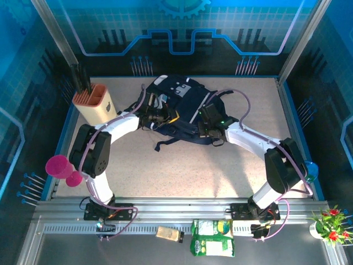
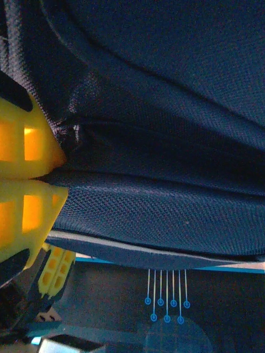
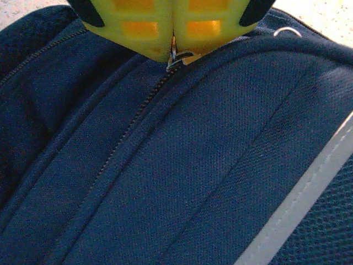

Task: Pack the student bag
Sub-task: Zip the student bag at the top-center of the table.

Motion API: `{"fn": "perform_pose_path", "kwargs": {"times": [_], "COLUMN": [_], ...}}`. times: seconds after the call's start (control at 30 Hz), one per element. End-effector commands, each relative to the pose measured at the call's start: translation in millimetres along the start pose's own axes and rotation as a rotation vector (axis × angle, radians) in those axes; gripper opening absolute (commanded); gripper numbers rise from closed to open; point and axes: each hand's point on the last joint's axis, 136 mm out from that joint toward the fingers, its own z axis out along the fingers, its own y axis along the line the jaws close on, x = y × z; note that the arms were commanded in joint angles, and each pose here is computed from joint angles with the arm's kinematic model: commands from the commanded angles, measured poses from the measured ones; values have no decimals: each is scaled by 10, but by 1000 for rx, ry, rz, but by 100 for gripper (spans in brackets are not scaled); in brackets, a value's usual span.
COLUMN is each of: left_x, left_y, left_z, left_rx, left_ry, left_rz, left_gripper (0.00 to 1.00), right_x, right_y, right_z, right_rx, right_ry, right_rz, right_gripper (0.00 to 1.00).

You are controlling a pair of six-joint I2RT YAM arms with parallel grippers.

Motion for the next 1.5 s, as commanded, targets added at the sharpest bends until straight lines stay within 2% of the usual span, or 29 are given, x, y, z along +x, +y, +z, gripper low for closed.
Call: {"fn": "perform_pose_path", "kwargs": {"times": [0.0,0.13,0.27,0.4,0.53,0.63,0.7,0.83,1.03,1.23,1.47], "left_x": [-229,-424,-662,-824,-862,-798,-711,-470,-177,47,125], "left_y": [-85,-111,-94,9,139,238,313,204,108,144,247], "left_z": [26,138,176,109,-112,-328,-450,-624,-660,-528,-385], "left_rx": [7,-22,-69,-127,-169,-183,-179,-30,80,28,-47], "left_ry": [-13,-19,-87,-131,-174,-210,-222,-209,-171,-138,-142], "left_rz": [80,101,112,106,82,45,-14,-140,-220,-215,-203], "left_gripper": [0,0,0,6,20,31,34,38,39,38,40], "right_x": [161,362,386,307,191,98,44,-19,-11,-6,11], "right_y": [-152,82,392,812,1169,1394,1517,1669,1735,1735,1734], "right_z": [-121,-221,-299,-354,-324,-284,-266,-247,-255,-265,-269], "right_rx": [-1,-147,-241,-352,-436,-501,-535,-577,-609,-617,-621], "right_ry": [43,71,64,52,47,46,43,44,56,55,60], "right_rz": [-40,-39,-61,-104,-125,-121,-123,-129,-129,-125,-122], "right_gripper": [0,0,0,0,0,0,0,0,0,0,0]}}
